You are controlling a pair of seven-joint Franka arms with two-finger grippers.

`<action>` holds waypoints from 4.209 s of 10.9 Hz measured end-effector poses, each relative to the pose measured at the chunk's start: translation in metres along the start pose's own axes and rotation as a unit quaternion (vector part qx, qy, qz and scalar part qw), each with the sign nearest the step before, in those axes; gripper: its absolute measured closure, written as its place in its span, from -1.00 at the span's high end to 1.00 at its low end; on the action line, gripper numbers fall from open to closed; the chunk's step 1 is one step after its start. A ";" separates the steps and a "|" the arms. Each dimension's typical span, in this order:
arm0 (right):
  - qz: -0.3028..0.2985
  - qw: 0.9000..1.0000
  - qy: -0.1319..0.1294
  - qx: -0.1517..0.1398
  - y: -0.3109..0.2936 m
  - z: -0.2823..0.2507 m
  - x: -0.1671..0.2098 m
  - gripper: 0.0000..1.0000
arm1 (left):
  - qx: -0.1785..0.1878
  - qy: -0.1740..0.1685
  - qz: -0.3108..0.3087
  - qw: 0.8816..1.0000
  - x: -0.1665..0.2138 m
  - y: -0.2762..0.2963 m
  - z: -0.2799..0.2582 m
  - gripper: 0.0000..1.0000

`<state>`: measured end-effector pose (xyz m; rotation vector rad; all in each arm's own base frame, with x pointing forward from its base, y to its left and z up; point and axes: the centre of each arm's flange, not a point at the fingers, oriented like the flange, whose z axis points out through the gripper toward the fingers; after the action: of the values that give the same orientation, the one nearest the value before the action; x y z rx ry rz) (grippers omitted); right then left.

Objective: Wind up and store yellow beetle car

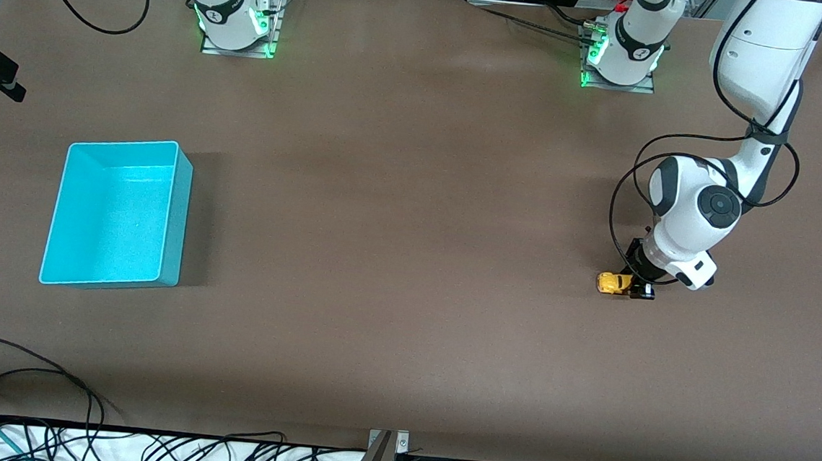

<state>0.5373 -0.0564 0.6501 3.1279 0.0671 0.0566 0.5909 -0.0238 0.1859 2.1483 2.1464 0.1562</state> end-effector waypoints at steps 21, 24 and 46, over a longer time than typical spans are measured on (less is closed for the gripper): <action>-0.002 1.000 -0.005 0.000 -0.003 0.005 0.003 1.00 | -0.021 0.057 0.023 0.998 0.104 0.003 0.003 -0.10; -0.002 1.000 -0.005 0.000 -0.003 0.005 0.003 1.00 | -0.021 0.057 0.023 0.998 0.105 0.003 0.003 -0.10; -0.002 1.000 -0.005 0.000 -0.003 0.005 0.003 1.00 | 0.068 0.019 0.172 0.983 0.117 0.071 -0.102 1.00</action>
<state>0.5402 -0.0538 0.6454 3.1279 0.0744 0.0420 0.6468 0.0927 0.2972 2.6011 1.8330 0.0772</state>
